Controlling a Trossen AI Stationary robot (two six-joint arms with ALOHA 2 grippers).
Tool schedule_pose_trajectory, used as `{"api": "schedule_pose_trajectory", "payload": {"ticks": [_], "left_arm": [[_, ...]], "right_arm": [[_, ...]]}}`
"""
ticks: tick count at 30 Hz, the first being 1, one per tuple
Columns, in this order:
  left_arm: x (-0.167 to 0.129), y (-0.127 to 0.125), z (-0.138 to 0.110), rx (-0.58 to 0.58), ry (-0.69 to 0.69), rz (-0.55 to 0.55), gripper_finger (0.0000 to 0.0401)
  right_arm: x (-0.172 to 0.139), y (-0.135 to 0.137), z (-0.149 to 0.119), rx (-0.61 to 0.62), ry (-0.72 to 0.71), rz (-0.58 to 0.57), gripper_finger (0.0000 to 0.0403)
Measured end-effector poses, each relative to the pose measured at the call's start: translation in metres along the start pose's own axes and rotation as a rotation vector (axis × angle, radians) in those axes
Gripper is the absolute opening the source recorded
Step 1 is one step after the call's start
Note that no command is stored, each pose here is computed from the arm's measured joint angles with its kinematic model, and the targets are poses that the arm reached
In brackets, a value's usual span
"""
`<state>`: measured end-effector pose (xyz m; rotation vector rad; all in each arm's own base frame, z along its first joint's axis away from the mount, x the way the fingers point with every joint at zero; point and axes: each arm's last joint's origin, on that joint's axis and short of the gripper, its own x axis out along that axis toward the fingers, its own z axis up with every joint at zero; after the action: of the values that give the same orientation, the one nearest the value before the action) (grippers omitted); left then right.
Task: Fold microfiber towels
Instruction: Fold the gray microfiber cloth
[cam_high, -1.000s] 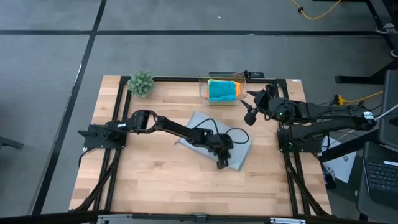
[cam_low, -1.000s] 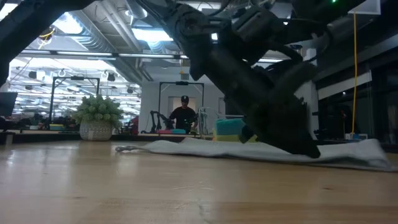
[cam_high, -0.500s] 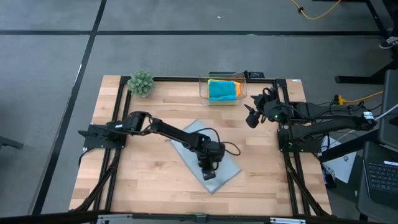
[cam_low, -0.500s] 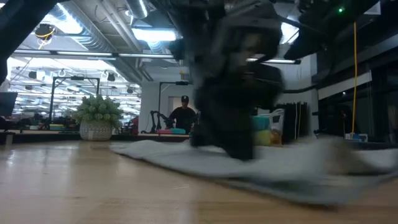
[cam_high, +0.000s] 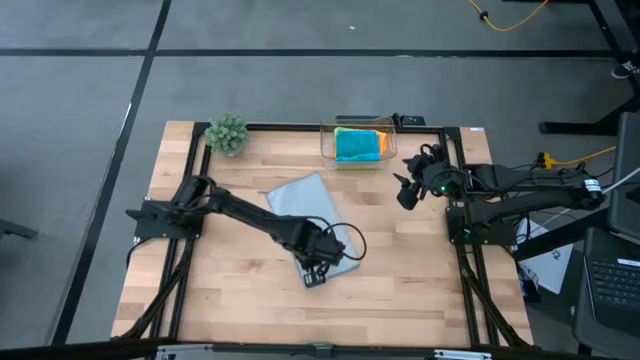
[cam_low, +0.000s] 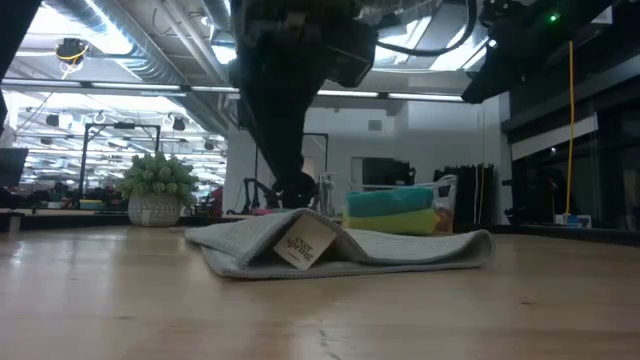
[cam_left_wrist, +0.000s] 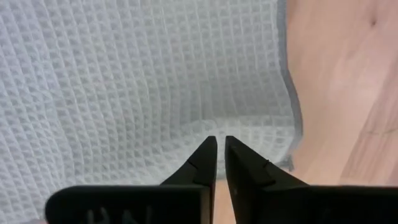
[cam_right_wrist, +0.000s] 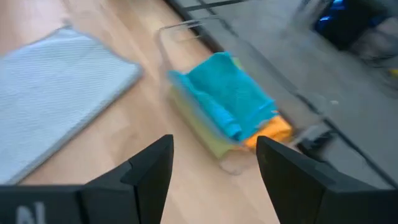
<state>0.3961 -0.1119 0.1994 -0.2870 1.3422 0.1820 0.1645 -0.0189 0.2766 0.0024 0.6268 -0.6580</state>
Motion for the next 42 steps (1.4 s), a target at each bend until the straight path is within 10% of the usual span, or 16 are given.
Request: {"api": "schedule_pose_trajectory", "payload": {"ticks": [12,42], "left_arm": [[0.003,-0.024,-0.010,-0.086,-0.060,0.010,0.0086],[0.027,-0.049,-0.020,-0.191,0.055,-0.156,0.0092]], "right_arm": [[-0.001,0.008,-0.002,-0.019,0.060,0.275,0.0233],[0.007,0.018,-0.006,-0.034,0.152,0.419,0.0233]]}}
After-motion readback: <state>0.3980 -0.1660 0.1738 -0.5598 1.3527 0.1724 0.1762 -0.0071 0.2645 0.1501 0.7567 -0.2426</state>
